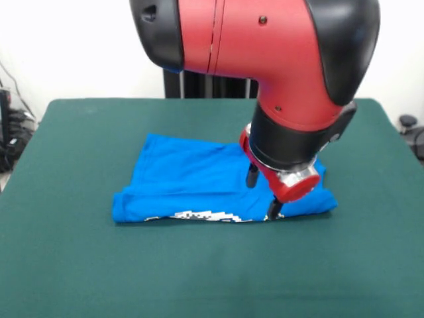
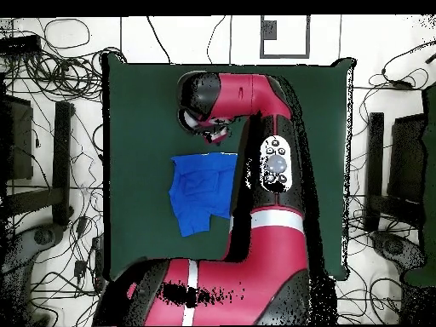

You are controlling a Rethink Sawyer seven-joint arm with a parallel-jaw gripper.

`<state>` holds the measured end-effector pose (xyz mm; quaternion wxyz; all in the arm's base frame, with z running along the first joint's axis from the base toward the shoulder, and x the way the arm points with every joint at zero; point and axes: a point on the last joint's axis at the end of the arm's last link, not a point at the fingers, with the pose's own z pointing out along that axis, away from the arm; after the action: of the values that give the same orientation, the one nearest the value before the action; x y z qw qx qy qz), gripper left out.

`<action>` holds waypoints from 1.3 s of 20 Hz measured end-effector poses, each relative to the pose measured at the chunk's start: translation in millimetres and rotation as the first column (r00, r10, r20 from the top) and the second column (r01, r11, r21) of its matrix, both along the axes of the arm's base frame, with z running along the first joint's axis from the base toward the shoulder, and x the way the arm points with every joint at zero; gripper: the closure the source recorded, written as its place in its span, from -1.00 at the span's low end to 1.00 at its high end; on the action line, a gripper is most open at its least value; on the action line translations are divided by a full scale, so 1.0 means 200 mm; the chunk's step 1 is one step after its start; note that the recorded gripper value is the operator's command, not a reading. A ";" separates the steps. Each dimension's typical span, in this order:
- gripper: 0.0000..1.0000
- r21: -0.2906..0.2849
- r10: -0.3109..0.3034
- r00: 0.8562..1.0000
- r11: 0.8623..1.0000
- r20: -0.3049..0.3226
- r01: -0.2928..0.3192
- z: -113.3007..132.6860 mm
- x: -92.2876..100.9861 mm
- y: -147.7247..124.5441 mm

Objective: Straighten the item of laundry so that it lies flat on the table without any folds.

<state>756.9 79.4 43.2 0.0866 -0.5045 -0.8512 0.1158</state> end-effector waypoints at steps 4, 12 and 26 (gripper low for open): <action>-1.00 -0.004 -0.005 1.000 1.000 -0.010 0.005 0.13 0.01 0.00; -1.00 -0.014 -0.015 1.000 1.000 0.023 0.015 0.50 0.02 -0.04; -1.00 -0.010 -0.008 1.000 1.000 0.025 0.009 0.58 -0.15 -0.04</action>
<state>727.7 70.9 159.8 0.0739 -0.5100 -0.8495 0.1135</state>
